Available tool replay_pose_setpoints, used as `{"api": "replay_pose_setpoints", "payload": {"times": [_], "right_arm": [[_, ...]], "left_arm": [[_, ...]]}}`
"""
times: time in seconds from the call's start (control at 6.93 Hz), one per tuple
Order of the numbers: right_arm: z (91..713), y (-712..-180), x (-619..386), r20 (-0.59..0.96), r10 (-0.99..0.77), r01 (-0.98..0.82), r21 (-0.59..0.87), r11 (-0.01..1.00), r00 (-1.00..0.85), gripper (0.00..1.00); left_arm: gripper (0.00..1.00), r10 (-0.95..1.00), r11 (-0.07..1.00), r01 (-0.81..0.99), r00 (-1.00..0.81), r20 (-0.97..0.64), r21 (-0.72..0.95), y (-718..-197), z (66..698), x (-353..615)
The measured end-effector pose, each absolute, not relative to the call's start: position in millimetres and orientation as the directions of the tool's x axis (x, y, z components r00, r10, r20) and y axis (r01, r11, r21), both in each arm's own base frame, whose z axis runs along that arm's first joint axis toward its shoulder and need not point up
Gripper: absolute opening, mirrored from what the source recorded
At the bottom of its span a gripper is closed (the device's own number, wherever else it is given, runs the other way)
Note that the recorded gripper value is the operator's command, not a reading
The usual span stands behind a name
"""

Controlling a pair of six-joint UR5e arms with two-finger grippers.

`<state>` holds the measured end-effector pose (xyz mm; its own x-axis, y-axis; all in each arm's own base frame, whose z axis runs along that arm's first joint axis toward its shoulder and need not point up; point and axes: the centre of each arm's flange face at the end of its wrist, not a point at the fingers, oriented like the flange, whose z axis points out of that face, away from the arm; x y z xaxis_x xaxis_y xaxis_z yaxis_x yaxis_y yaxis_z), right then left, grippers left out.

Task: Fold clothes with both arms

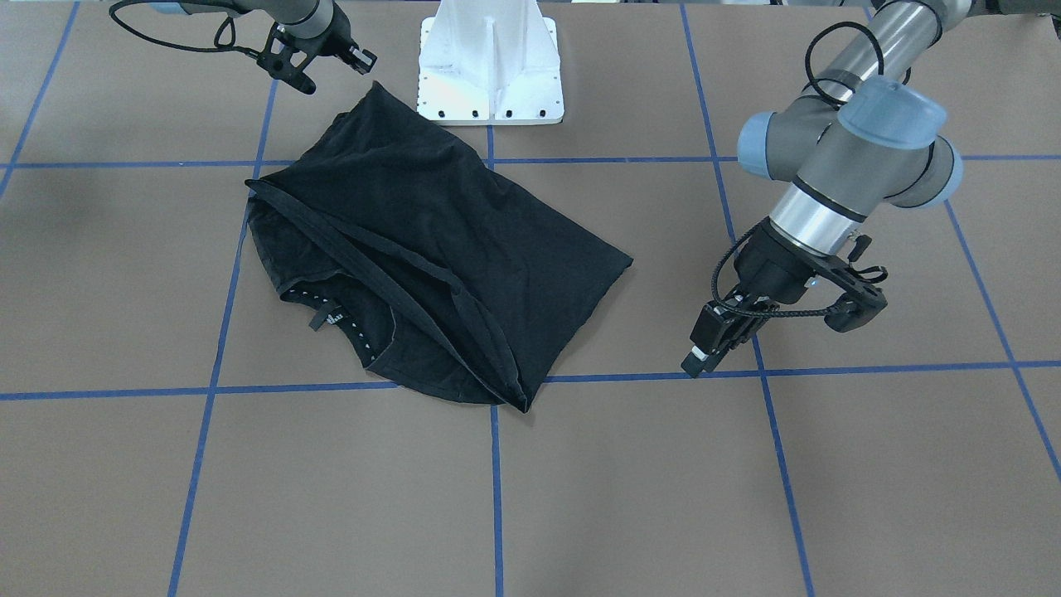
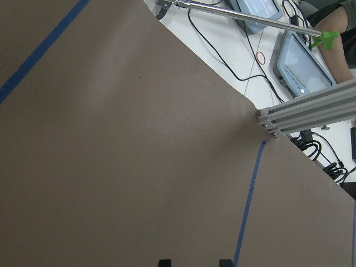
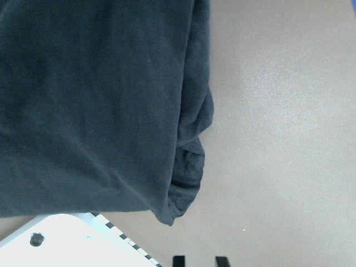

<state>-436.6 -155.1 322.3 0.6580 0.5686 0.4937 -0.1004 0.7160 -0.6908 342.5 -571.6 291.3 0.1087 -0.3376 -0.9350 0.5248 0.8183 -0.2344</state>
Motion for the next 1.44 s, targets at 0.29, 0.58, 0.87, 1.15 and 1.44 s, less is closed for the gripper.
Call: {"api": "replay_pose_setpoints", "payload": {"times": [0.29, 0.58, 0.87, 1.15, 1.44], "right_arm": [[312.3, -184.3, -419.6, 0.506, 0.611, -0.131, -0.696, 0.706, 0.609, 1.00], [294.8, -236.5, -396.0, 0.534, 0.673, -0.187, -0.696, 0.694, 0.512, 1.00], [281.9, -286.7, -377.5, 0.572, 0.703, -0.242, -0.676, 0.696, 0.423, 1.00], [274.6, -334.6, -377.7, 0.605, 0.706, -0.288, -0.648, 0.706, 0.368, 1.00], [275.6, -359.4, -381.7, 0.621, 0.697, -0.310, -0.625, 0.716, 0.358, 1.00]], "left_arm": [[0.54, -0.366, 0.835, 0.487, 0.147, -0.919, -0.254, -527.1, 289.3, 349.9], [0.55, -0.376, 0.855, 0.450, 0.195, -0.906, -0.258, -479.4, 308.8, 366.9], [0.54, -0.412, 0.853, 0.450, 0.266, -0.871, -0.265, -436.8, 330.2, 415.2], [0.54, -0.424, 0.856, 0.444, 0.306, -0.852, -0.266, -410.2, 341.4, 446.8], [0.53, -0.423, 0.864, 0.428, 0.330, -0.844, -0.266, -397.3, 348.7, 462.1]]}}
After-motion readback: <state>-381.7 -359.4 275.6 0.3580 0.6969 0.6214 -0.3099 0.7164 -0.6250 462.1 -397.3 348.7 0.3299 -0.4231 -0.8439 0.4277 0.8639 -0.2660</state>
